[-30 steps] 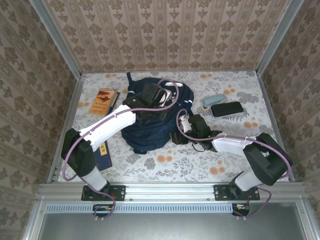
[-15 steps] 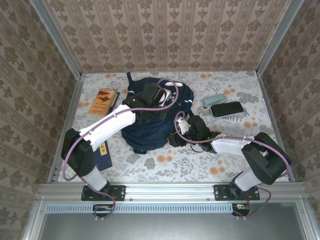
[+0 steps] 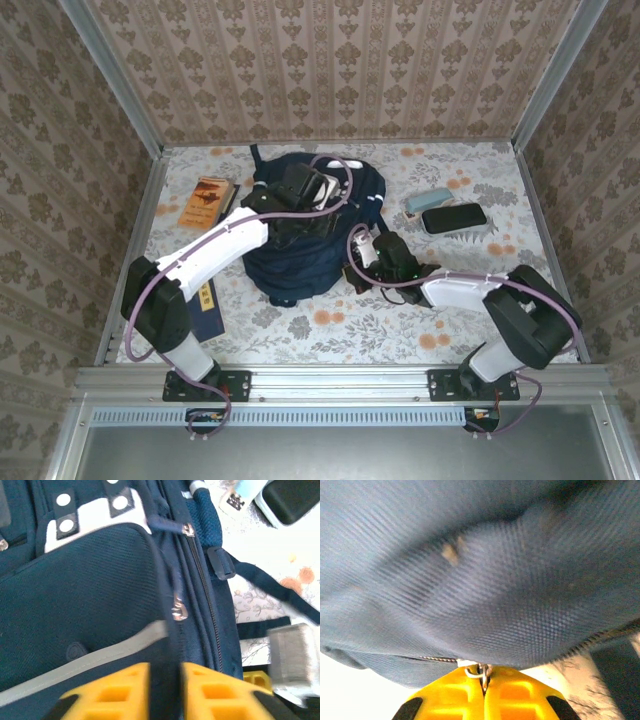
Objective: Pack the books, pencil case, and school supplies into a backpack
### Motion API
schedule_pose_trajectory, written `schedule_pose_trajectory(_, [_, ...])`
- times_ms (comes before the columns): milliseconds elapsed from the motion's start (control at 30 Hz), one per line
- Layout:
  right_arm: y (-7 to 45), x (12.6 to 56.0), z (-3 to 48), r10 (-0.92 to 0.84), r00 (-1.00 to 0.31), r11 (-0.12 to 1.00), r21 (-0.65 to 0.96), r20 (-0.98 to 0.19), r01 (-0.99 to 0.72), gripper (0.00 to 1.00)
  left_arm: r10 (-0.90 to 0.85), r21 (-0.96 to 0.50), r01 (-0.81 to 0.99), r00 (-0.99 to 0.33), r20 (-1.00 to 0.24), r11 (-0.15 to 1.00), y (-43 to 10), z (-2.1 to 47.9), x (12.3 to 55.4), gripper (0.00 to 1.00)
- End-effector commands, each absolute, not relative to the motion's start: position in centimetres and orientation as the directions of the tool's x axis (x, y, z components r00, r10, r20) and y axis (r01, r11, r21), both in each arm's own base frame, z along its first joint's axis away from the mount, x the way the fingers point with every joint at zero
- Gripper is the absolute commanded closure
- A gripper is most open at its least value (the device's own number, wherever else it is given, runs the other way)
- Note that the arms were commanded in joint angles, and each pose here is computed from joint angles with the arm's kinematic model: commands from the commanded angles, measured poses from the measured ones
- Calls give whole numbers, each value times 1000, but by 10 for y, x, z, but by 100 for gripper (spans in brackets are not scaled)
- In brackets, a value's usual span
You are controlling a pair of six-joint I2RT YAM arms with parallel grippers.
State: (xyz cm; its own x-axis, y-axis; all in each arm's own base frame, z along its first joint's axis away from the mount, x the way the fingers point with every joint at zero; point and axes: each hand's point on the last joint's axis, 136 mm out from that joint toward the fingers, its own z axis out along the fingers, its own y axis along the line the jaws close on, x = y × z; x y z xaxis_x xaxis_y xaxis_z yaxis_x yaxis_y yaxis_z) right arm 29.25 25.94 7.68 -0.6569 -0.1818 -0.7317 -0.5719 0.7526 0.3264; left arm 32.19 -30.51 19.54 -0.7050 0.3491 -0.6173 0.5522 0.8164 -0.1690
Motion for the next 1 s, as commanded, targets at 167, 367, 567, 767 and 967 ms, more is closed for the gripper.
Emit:
schedule_pose_trajectory(167, [208, 306, 99, -23, -712, 852, 359, -701, -381, 100, 395, -204, 707, -583, -710, 677, -295, 232, 310, 39])
schedule_pose_trajectory(367, [193, 322, 110, 32, -740, 860, 396, -671, -321, 100, 547, -188, 853, -466, -695, 487, -303, 212, 277, 26])
schedule_pose_trajectory(567, [189, 329, 111, 20, -755, 859, 397, -656, -322, 100, 611, -171, 884, -429, -665, 435, -309, 184, 280, 25])
schedule_pose_trajectory(767, [187, 328, 110, 33, -765, 851, 419, -643, -316, 100, 690, -124, 914, -376, -619, 387, -320, 155, 292, 33])
schedule_pose_trajectory(967, [189, 327, 109, 37, -773, 843, 435, -634, -316, 100, 761, -119, 944, -320, -564, 309, -329, 135, 297, 42])
